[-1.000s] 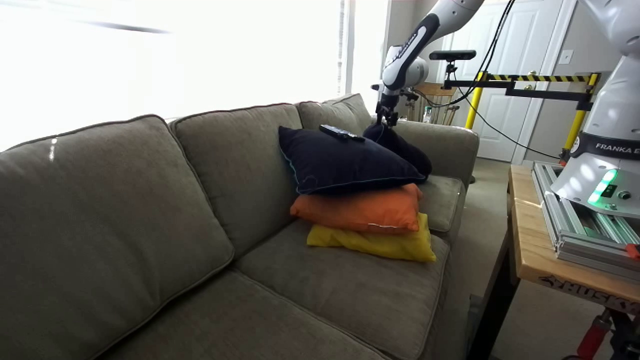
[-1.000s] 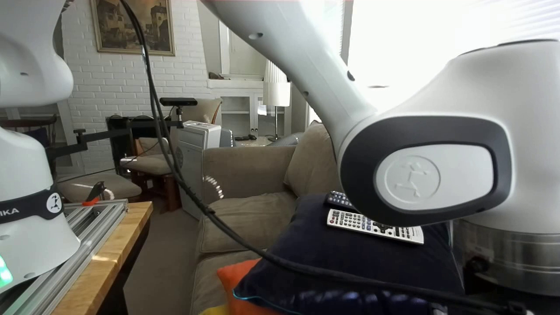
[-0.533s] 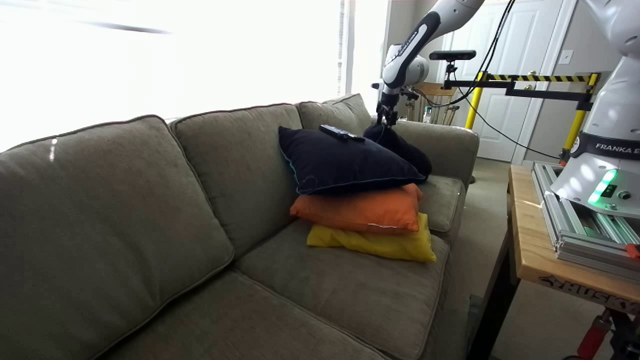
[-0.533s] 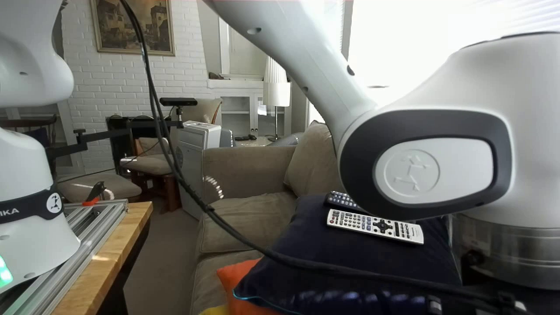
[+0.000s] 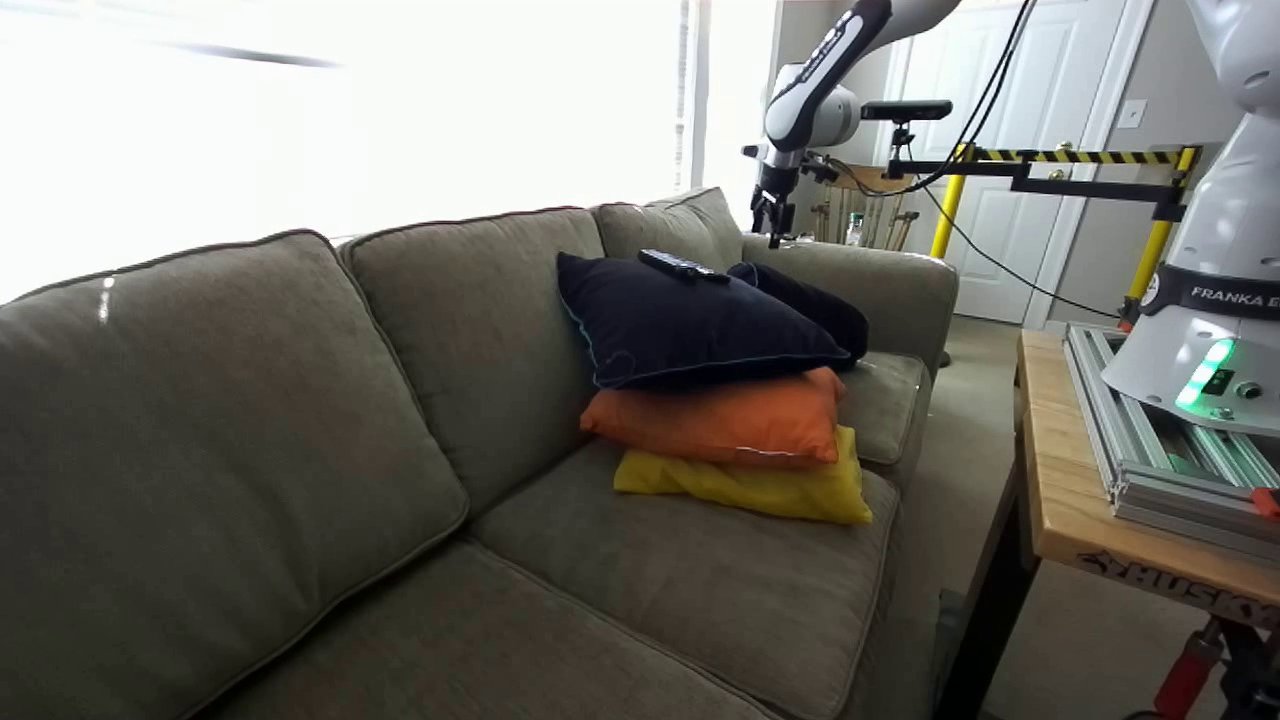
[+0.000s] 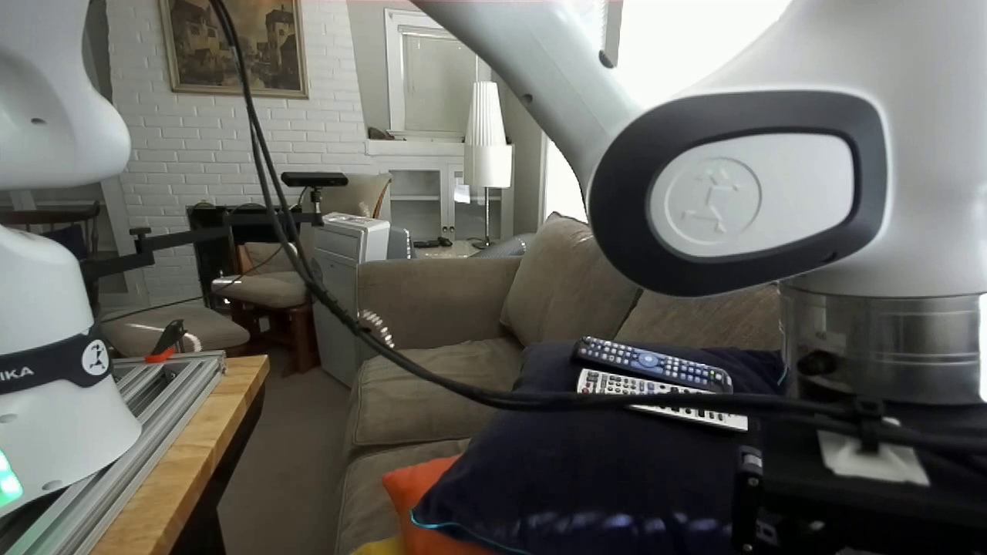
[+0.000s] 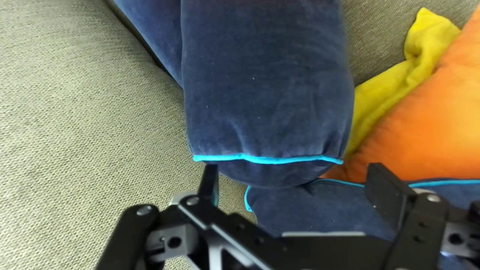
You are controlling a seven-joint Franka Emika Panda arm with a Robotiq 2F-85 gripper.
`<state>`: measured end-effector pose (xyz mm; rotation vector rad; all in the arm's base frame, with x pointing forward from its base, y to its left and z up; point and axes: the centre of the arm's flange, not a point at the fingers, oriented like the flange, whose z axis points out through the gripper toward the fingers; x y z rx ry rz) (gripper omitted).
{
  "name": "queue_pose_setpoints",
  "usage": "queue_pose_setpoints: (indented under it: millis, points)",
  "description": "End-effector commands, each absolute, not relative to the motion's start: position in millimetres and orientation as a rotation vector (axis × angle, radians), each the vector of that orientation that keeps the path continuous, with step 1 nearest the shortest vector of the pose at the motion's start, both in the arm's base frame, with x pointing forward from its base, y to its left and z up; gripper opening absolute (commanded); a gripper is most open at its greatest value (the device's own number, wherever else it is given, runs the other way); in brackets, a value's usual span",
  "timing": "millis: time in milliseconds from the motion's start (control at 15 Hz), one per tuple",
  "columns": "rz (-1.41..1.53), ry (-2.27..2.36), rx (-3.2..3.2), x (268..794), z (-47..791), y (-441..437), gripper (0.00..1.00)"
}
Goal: Place the topmost pillow on the right side of the sofa.
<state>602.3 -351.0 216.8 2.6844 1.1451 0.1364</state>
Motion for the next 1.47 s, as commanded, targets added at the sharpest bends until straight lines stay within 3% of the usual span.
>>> queue_pose_setpoints:
  millis: [0, 800, 867, 933, 1400]
  points:
    - [0.119, 1.109, 2.722, 589.4, 203.3, -364.5, 1.00]
    - [0.420, 0.861, 2.832, 584.7, 136.1, -374.7, 1.00]
    - [0.417, 0.863, 2.822, 585.7, 133.9, -375.4, 0.75]
    - [0.414, 0.869, 2.819, 585.6, 131.0, -375.8, 0.74]
    - [0.379, 1.031, 2.748, 585.6, 138.3, -379.6, 0.23]
